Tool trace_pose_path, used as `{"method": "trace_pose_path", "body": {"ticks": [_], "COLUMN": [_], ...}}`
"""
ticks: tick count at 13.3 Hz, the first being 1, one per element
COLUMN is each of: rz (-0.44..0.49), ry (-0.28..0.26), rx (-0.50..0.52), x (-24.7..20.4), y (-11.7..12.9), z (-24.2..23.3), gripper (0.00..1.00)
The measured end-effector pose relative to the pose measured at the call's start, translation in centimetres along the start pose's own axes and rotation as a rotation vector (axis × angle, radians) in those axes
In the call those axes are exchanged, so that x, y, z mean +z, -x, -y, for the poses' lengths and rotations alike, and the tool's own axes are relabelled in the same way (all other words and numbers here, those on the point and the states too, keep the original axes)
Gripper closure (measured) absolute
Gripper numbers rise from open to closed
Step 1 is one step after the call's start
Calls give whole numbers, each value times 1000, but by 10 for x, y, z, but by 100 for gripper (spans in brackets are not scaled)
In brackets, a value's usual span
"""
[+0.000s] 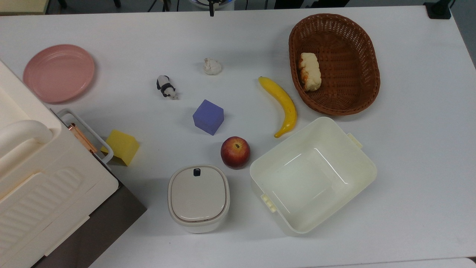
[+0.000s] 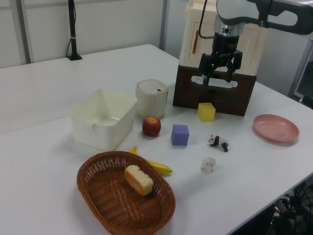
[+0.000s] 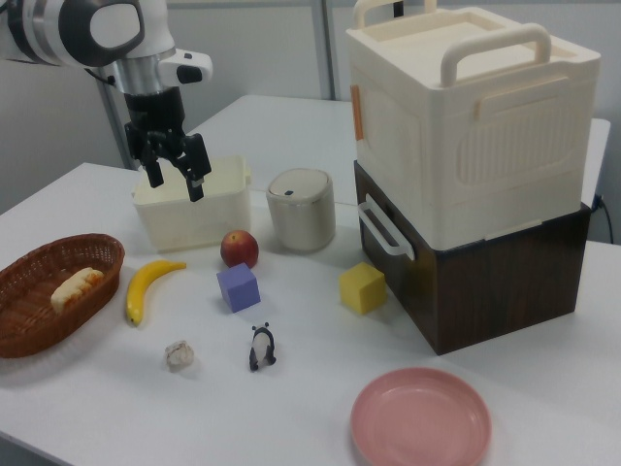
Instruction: Open the trash can
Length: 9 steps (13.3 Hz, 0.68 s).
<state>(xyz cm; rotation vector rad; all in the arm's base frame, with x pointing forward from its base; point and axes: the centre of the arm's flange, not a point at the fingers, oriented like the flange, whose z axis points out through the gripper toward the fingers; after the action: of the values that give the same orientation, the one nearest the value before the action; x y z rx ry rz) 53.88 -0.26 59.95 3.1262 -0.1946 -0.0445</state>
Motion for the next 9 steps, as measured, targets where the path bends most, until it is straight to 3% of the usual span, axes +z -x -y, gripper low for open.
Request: {"method": "trace_pose_path", "body": {"ticks": [3, 9], "rz": [3, 3], "ry": [1, 1], "rx": [-66, -82], "x": [1, 1], "y": [0, 0], "z": [3, 4], "gripper": [0, 0]}}
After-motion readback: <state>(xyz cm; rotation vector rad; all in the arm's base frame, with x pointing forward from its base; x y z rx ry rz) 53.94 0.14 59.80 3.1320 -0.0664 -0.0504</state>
